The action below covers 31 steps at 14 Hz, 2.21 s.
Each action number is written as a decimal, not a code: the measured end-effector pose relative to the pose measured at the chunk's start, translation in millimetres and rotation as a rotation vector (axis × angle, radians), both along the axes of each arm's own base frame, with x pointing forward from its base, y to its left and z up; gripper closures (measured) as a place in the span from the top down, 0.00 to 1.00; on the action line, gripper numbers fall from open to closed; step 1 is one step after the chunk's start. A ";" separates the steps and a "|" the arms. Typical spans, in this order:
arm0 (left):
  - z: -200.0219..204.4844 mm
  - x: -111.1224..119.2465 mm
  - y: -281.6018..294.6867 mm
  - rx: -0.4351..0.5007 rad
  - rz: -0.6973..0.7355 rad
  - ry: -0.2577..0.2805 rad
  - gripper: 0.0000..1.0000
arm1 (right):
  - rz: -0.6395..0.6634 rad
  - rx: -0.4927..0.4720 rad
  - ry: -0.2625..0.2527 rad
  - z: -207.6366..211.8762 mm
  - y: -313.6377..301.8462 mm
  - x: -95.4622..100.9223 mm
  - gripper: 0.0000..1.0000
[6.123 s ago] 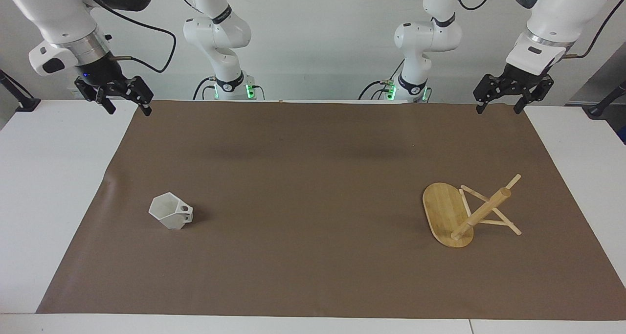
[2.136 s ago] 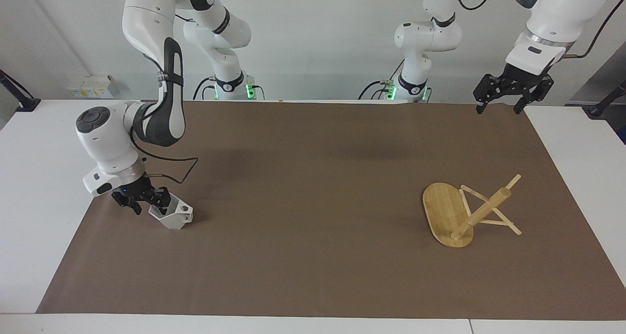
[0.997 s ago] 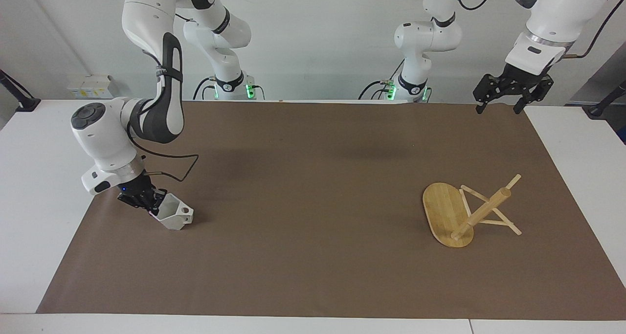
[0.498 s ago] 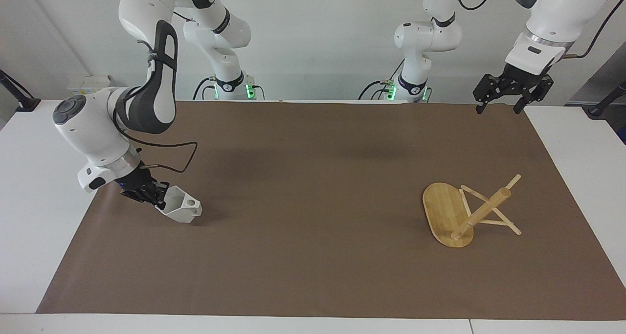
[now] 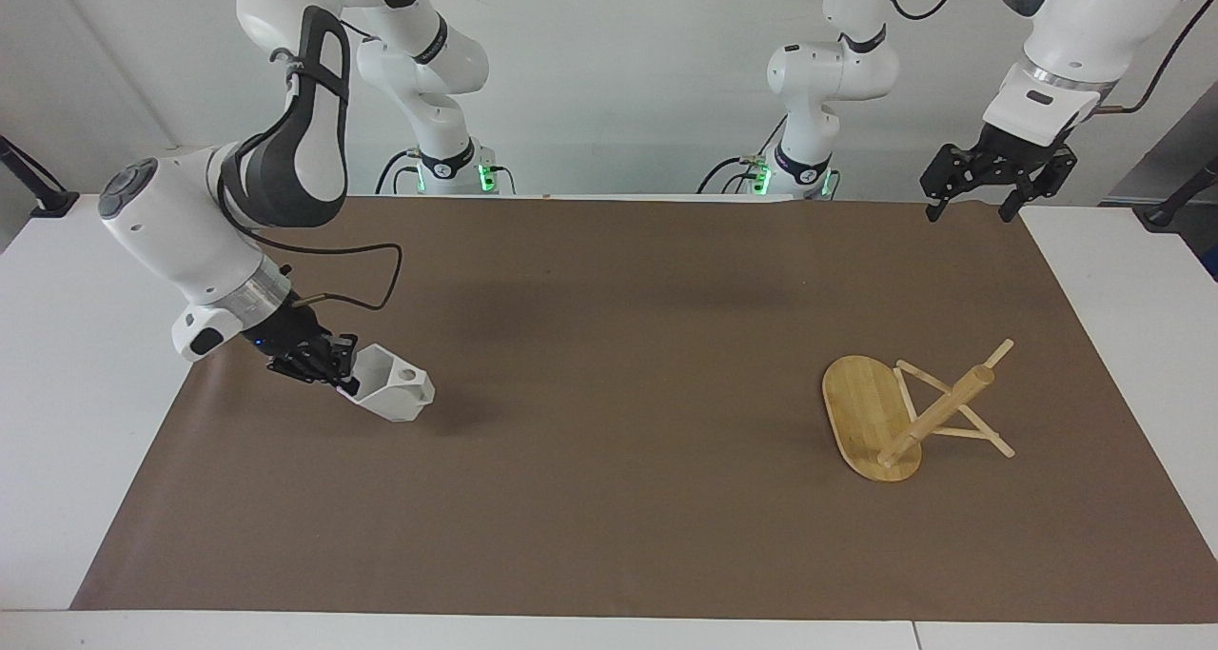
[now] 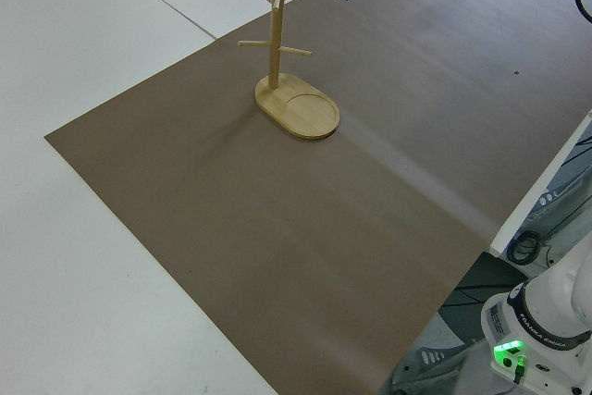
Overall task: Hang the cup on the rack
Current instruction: 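Lift the white cup with the right gripper and carry it toward the rack, then hold the cup with the right gripper while the left gripper grasps it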
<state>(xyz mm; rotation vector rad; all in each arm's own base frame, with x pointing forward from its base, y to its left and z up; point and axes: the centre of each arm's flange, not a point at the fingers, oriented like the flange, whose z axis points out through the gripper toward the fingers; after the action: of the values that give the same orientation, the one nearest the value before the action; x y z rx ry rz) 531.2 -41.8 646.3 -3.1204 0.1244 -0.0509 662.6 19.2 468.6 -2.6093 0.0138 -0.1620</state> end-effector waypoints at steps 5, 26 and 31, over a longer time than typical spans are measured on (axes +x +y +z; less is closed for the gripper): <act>-0.2 -0.1 -0.1 0.000 0.000 0.002 1.00 | 0.063 0.206 0.001 12.4 84.6 -5.3 0.04; -6.4 8.3 -25.5 -0.175 -0.412 -0.090 1.00 | 0.081 0.563 -0.013 52.9 301.2 -55.6 0.04; -10.5 9.1 -33.7 -0.221 -0.756 -0.167 1.00 | 0.102 0.567 -0.006 53.5 314.6 -62.9 0.04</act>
<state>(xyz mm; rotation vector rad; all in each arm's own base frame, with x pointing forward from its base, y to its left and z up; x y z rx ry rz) 540.3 -75.4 635.9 -3.0403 1.3510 -0.3493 599.7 333.8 522.1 -2.0389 -0.0660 -0.1090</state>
